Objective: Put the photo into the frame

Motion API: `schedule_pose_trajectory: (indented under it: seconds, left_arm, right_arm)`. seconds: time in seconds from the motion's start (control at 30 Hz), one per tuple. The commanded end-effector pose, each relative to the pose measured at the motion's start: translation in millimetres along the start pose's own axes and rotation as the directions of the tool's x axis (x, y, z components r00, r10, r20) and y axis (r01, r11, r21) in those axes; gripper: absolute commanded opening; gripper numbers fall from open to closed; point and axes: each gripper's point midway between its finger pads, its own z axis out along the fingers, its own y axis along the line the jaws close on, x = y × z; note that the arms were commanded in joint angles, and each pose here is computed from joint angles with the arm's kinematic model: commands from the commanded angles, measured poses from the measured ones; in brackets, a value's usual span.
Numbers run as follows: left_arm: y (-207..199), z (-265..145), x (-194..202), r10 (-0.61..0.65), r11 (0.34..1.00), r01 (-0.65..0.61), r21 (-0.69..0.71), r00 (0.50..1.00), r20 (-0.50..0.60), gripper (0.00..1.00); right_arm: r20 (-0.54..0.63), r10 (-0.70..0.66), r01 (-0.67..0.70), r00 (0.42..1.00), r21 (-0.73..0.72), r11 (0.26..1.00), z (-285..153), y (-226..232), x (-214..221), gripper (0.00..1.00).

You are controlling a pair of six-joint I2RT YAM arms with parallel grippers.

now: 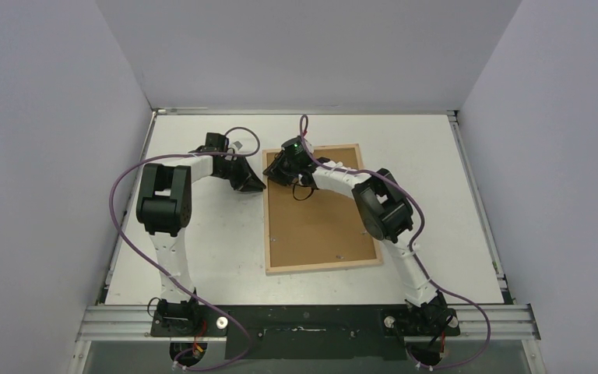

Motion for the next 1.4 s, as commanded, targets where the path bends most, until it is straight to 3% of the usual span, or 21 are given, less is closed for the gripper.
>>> schedule_pose_trajectory:
  seconds: [0.0, 0.37, 0.57, 0.77, 0.97, 1.23, 1.37]
  left_arm:
    - [55, 18, 28, -0.053, 0.981, 0.038, -0.193, 0.996, -0.075, 0.04]
    - [51, 16, 27, -0.05, 0.982, 0.034, -0.187, 0.996, -0.08, 0.04]
    - [35, 8, 14, -0.023, 0.99, 0.014, -0.138, 0.998, -0.063, 0.08]
    - [15, -4, -1, 0.022, 0.997, -0.024, -0.07, 0.999, -0.036, 0.17]
    - [-4, -17, -13, 0.08, 0.996, -0.079, -0.044, 0.997, 0.024, 0.28]
    - [-16, -38, -21, 0.174, 0.983, -0.167, -0.07, 0.979, 0.107, 0.39]
    - [-23, -42, -17, 0.213, 0.976, -0.206, -0.065, 0.967, 0.139, 0.5]
  right_arm:
    - [0.021, 0.013, -0.012, 1.0, -0.023, 1.0, 10, 3, -6, 0.29]
    - [0.043, -0.048, 0.05, 0.998, -0.05, 0.997, 4, 15, -14, 0.3]
    - [0.105, -0.109, 0.126, 0.988, -0.172, 0.977, -35, 50, -27, 0.35]
    - [0.188, -0.193, 0.224, 0.963, -0.159, 0.962, -84, 61, -52, 0.36]
    - [0.242, -0.276, 0.278, 0.93, 0.025, 0.96, -131, 16, -88, 0.37]
    - [0.261, -0.293, 0.202, 0.92, 0.326, 0.923, -208, -99, -148, 0.4]
    - [0.192, -0.304, 0.198, 0.933, 0.432, 0.88, -237, -148, -150, 0.57]
